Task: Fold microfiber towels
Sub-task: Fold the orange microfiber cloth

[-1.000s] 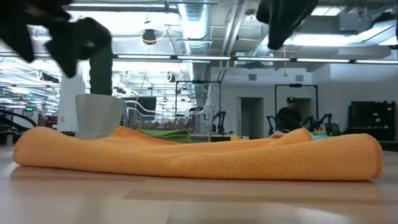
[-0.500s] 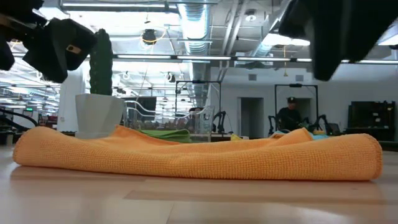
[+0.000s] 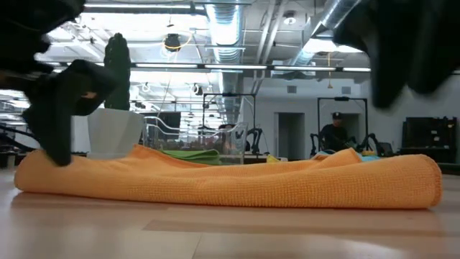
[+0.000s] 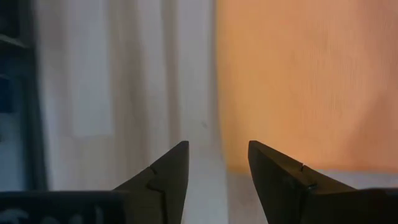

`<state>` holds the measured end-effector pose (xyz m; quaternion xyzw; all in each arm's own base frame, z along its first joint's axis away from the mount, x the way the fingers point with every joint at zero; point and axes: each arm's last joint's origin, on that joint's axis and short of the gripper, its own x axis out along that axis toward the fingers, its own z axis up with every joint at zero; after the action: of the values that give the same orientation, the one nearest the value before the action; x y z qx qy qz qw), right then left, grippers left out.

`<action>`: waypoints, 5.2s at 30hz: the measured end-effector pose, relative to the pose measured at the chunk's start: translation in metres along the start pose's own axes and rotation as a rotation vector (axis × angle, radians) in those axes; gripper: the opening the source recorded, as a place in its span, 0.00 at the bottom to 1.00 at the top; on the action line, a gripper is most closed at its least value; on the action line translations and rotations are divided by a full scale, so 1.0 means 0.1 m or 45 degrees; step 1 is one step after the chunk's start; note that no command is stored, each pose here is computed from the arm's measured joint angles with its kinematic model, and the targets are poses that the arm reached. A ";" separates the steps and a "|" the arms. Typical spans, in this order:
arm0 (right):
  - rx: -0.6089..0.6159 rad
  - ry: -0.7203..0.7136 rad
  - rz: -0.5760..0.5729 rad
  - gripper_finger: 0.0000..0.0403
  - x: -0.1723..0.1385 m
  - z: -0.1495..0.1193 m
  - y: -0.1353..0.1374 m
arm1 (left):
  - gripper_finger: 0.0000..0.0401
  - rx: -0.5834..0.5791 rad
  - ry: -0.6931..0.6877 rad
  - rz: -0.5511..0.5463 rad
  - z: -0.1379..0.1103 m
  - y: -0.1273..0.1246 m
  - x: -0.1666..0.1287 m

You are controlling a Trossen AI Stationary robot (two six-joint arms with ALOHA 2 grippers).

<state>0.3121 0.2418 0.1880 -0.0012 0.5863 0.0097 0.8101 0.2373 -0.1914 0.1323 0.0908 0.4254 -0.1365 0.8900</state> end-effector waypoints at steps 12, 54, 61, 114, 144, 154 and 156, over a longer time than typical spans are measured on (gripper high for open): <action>0.059 0.015 0.012 0.47 0.32 -0.22 -0.08 | 0.48 -0.064 0.125 0.088 -0.12 0.01 0.05; 0.153 -0.110 -0.070 0.11 0.56 -0.16 0.05 | 0.34 -0.105 0.135 0.118 -0.16 0.00 0.12; 0.138 -0.191 0.003 0.11 0.22 -0.12 0.08 | 0.27 -0.124 0.153 0.136 -0.19 -0.01 0.15; 0.138 0.021 0.005 0.08 0.55 -0.30 -0.17 | 0.06 -0.212 0.125 0.154 -0.19 0.00 0.17; 0.310 -0.294 -0.558 0.02 -1.48 0.09 -1.83 | 0.00 -0.229 0.084 0.849 0.59 1.66 -1.82; 0.155 -0.160 -0.498 0.02 -0.83 0.28 -1.48 | 0.00 -0.364 0.274 0.597 0.23 1.52 -1.33; 0.104 -0.125 -0.477 0.02 -0.64 0.28 -1.30 | 0.00 -0.407 0.249 0.552 0.13 1.39 -1.18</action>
<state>0.3208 0.1116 0.2559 -0.0768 0.5355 -0.1650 0.8247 0.2210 -0.0440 0.2390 0.0510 0.4961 0.1352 0.8562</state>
